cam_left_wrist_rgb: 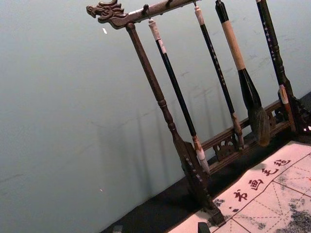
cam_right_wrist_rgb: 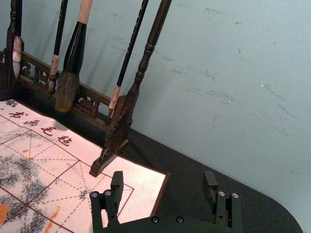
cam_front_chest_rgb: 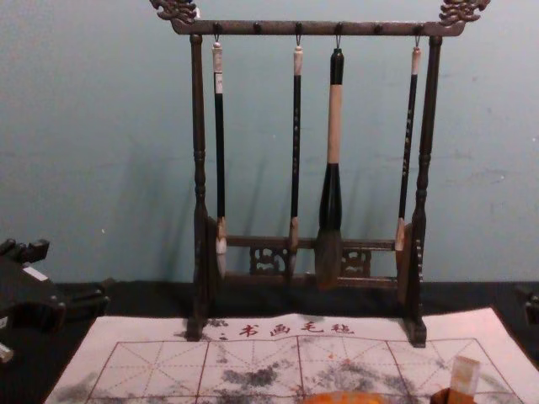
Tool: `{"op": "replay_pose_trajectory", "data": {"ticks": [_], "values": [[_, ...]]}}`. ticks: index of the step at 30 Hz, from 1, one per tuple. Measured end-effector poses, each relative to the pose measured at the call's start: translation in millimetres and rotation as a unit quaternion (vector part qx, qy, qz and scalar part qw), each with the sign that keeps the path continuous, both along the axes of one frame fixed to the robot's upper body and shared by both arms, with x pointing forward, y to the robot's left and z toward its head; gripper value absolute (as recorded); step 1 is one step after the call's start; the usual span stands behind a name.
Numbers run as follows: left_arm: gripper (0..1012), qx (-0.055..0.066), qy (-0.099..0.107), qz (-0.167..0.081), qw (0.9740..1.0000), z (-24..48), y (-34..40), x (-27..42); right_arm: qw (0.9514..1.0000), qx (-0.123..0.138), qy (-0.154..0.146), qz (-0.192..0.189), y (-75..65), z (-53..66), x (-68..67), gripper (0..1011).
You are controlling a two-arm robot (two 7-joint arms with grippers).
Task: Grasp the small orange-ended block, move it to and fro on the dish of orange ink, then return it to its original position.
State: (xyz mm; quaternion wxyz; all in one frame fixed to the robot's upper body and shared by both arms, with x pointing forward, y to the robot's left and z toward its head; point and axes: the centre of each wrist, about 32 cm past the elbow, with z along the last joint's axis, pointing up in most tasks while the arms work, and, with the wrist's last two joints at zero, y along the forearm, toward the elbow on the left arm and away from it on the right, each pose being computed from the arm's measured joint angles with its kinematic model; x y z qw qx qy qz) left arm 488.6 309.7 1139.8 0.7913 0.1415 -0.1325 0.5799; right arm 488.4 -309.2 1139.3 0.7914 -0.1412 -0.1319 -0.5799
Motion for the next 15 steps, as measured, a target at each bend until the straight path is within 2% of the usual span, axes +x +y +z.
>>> {"op": "replay_pose_trajectory", "data": {"ticks": [15], "values": [[1001, 0.000, 0.000, 0.000, 1.0000, 0.0, 0.0, 0.0, 1.0000, 0.000, 0.000, 0.000, -0.2, 0.4, 0.3, 1002]]}}
